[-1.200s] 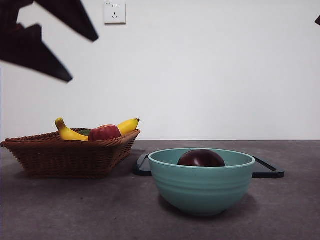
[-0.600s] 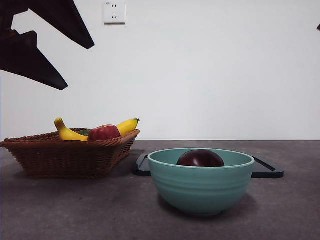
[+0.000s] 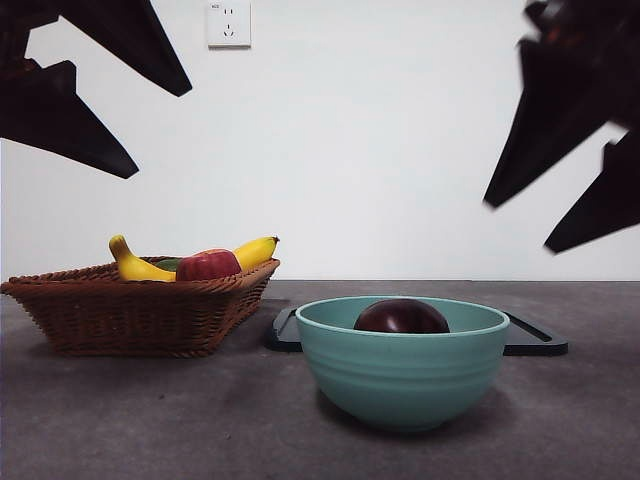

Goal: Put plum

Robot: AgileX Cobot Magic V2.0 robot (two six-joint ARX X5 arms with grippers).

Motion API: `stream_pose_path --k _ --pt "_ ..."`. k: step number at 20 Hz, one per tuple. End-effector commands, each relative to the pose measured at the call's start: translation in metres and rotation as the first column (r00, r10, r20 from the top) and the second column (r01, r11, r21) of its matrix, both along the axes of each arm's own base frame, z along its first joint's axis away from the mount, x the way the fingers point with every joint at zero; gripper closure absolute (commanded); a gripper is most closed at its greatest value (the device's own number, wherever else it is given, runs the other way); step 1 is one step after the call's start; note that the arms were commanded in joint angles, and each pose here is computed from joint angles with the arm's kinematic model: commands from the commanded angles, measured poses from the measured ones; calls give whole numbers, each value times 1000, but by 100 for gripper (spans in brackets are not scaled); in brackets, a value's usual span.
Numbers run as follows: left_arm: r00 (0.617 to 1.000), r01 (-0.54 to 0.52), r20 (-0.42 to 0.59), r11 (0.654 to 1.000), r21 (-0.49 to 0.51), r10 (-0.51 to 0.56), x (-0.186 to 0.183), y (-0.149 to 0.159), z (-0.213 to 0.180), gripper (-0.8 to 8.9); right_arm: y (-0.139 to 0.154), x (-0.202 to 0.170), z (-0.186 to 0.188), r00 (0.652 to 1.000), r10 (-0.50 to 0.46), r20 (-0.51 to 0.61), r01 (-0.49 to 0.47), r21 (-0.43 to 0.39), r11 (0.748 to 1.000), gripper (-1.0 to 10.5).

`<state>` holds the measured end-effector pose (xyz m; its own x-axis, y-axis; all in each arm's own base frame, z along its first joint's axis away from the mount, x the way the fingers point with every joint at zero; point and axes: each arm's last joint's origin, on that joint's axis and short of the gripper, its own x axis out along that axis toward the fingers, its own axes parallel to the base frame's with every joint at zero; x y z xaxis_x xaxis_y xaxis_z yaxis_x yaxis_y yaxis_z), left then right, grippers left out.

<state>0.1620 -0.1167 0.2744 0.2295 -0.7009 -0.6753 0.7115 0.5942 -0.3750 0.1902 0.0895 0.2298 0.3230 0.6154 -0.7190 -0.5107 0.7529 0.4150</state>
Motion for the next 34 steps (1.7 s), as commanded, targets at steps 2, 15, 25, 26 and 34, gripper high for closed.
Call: stream_pose_path --k 2,15,25,26,34 --pt "1000 10 6 1000 -10 -10 1 -3 2 409 17 12 -15 1000 6 -7 -6 -43 999 629" --pt "1000 10 7 1000 -9 -10 1 -3 2 409 51 27 -51 1000 16 -12 -18 -150 988 821" --pt "1000 12 9 1000 -9 -12 1 -3 2 409 53 31 -42 1000 -7 15 8 -105 994 938" --pt "1000 13 11 1000 -9 -13 1 -3 2 409 53 32 -37 1000 -11 28 14 -94 995 938" --pt "1000 14 11 1000 -8 -14 1 -3 2 409 43 63 10 981 -131 142 142 -75 987 938"
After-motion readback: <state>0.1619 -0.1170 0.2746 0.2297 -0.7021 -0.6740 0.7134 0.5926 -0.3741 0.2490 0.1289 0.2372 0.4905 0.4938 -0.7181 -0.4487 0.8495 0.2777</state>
